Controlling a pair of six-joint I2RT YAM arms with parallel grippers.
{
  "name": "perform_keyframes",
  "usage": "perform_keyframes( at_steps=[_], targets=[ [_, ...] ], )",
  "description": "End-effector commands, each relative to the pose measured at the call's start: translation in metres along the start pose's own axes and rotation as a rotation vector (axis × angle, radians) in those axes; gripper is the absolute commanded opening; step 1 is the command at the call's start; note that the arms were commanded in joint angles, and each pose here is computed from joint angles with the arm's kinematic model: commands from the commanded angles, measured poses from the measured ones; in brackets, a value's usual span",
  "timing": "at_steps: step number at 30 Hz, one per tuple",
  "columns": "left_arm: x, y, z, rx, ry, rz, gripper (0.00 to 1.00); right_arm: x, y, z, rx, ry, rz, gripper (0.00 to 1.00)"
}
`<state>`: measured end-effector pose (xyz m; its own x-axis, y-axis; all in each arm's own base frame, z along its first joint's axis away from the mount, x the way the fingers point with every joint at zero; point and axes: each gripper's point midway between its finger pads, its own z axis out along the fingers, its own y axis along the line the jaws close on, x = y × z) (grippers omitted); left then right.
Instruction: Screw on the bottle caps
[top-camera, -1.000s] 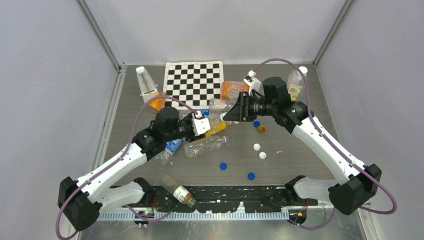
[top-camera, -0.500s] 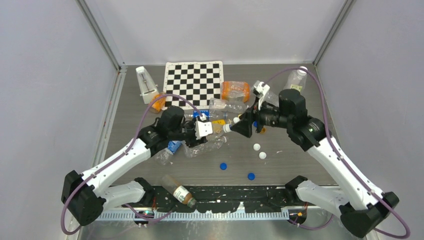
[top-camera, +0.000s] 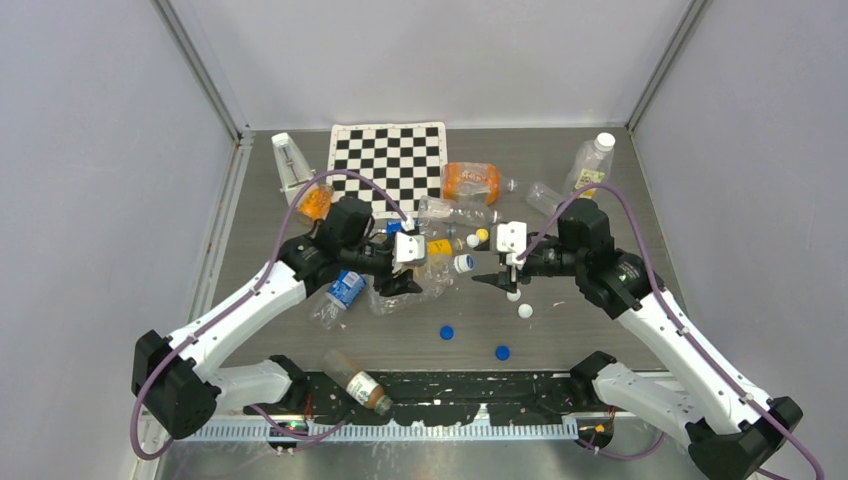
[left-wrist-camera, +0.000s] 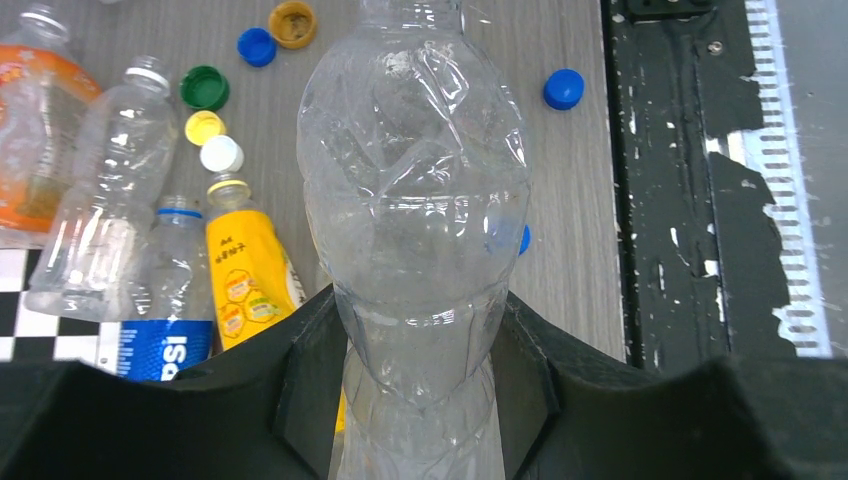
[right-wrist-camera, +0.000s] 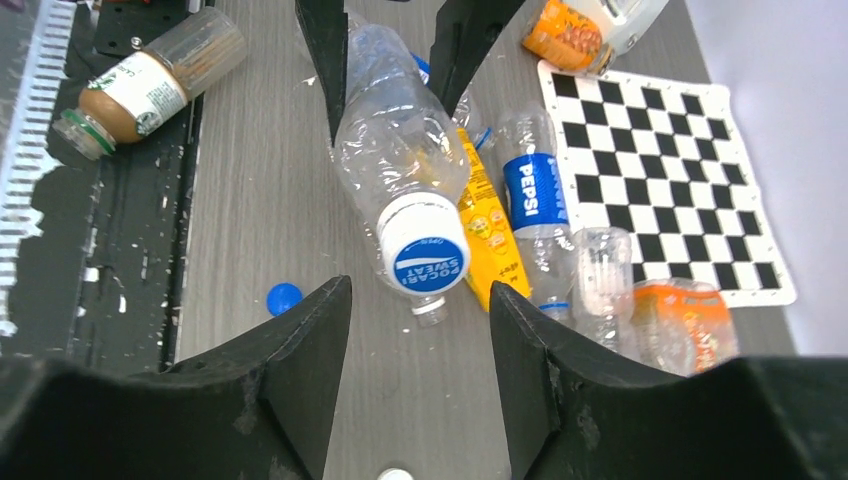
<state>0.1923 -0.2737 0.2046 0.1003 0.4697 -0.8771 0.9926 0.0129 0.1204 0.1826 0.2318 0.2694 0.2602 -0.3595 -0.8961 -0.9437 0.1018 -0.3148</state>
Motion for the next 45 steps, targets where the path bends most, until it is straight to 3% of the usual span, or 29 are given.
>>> perform_keyframes(
  at_steps=[1,8,12,16,18,19,21,25,27,28,32,35,37,39,41,43,45],
  targets=[
    [-0.018,-0.005,-0.005,0.045,-0.044,0.015,0.0,-0.021,-0.009,0.002,0.008,-0.071,-0.17,0.58],
    [-0.021,-0.005,-0.005,0.052,-0.048,0.017,0.0,-0.026,-0.004,0.009,-0.038,-0.092,-0.171,0.56],
    [-0.02,-0.006,-0.005,0.056,-0.048,0.016,0.0,-0.028,0.0,0.013,-0.065,-0.094,-0.162,0.5],
    [-0.02,-0.006,-0.004,0.058,-0.047,0.017,0.0,-0.029,0.002,0.016,-0.078,-0.1,-0.125,0.37],
    [-0.018,-0.005,-0.004,0.053,-0.043,0.018,0.0,-0.03,0.003,0.017,-0.084,-0.104,-0.094,0.27],
    [-0.018,-0.004,-0.004,0.048,-0.04,0.022,0.0,-0.031,0.003,0.018,-0.086,-0.105,-0.079,0.17],
    [-0.017,-0.001,-0.005,0.026,-0.035,0.028,0.0,-0.032,0.004,0.019,-0.09,-0.102,-0.001,0.11],
    [-0.018,0.014,-0.01,-0.075,-0.034,0.074,0.0,-0.029,0.004,0.025,-0.078,-0.078,0.256,0.05],
    [-0.021,0.023,-0.013,-0.148,-0.035,0.123,0.0,-0.028,0.0,0.031,-0.032,-0.068,0.487,0.03],
    [-0.019,0.029,-0.015,-0.197,-0.019,0.146,0.0,-0.026,-0.004,0.033,0.017,-0.051,0.676,0.01],
    [-0.016,0.042,-0.018,-0.326,0.011,0.256,0.0,-0.018,-0.021,0.047,0.142,-0.006,1.175,0.01],
    [-0.018,0.047,-0.021,-0.401,0.028,0.326,0.0,-0.015,-0.026,0.067,0.133,0.036,1.643,0.0],
    [-0.019,0.048,-0.02,-0.427,0.038,0.371,0.0,-0.013,-0.027,0.079,0.089,0.07,1.857,0.0],
    [-0.018,0.048,-0.02,-0.43,0.04,0.365,0.0,-0.016,-0.032,0.085,0.067,0.053,1.895,0.01],
    [-0.013,0.046,-0.019,-0.418,0.055,0.343,0.0,-0.017,-0.039,0.08,0.106,0.034,1.751,0.12],
    [-0.007,0.043,-0.018,-0.404,0.075,0.316,0.0,-0.019,-0.041,0.069,0.13,0.037,1.53,0.41],
    [-0.001,0.042,-0.018,-0.389,0.087,0.282,0.0,-0.022,-0.039,0.057,0.125,0.034,1.31,0.58]
  ],
)
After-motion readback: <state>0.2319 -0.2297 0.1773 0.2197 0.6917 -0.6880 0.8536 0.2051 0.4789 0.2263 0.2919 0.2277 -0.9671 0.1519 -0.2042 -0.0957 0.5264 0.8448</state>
